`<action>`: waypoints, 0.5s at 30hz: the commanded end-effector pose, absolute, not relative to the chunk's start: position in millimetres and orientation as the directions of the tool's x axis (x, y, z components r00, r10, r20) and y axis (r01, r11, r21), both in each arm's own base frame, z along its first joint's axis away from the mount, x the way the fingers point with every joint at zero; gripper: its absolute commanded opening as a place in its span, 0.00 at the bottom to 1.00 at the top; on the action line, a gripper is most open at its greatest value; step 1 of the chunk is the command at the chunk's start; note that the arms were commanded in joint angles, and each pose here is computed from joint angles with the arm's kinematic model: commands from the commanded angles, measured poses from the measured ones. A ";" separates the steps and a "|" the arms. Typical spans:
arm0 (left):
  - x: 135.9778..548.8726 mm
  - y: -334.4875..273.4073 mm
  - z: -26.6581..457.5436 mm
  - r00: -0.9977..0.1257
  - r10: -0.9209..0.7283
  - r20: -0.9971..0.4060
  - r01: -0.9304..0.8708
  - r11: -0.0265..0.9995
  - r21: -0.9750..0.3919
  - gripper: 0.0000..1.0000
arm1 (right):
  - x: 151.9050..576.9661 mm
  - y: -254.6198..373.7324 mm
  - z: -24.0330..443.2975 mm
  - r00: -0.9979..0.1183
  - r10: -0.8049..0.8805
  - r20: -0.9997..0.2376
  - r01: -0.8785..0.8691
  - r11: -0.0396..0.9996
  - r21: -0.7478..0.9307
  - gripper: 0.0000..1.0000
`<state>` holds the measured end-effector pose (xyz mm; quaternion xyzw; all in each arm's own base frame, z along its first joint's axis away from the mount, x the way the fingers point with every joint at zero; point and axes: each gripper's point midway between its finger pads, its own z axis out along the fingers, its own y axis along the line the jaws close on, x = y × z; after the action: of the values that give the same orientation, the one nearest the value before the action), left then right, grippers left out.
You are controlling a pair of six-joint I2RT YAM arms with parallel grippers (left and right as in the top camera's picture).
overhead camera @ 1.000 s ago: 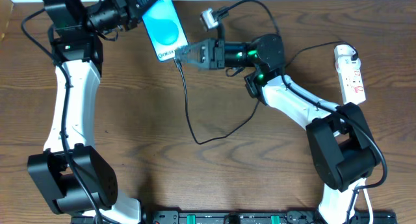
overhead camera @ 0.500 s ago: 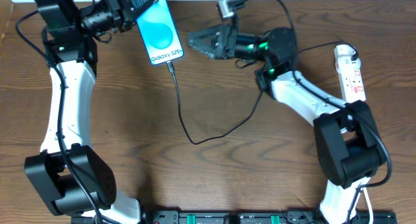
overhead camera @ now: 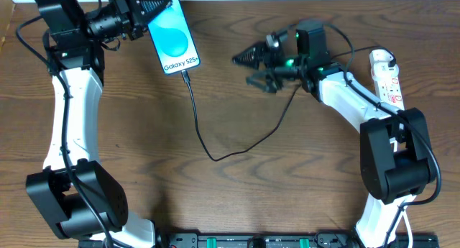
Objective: Plug charger to phone and switch on socket
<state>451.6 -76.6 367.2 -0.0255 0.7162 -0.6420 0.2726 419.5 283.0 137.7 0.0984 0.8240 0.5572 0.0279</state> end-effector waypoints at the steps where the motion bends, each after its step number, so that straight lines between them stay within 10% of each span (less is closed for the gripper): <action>1: 446.7 -78.5 371.9 -0.855 -0.363 -0.369 0.331 0.165 -0.929 0.08 | 421.7 265.4 115.0 -0.975 0.212 -0.064 0.056 0.517 0.854 0.98; 15: 442.6 -98.0 300.1 -0.883 -0.356 -0.306 0.187 0.331 -0.925 0.07 | 394.4 157.7 121.9 -0.877 0.413 -0.245 0.283 0.857 0.431 0.99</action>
<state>441.8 -89.5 319.2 -0.0822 0.7503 -0.6242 0.2016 384.7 193.3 97.0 0.1739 0.9424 0.2736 0.0820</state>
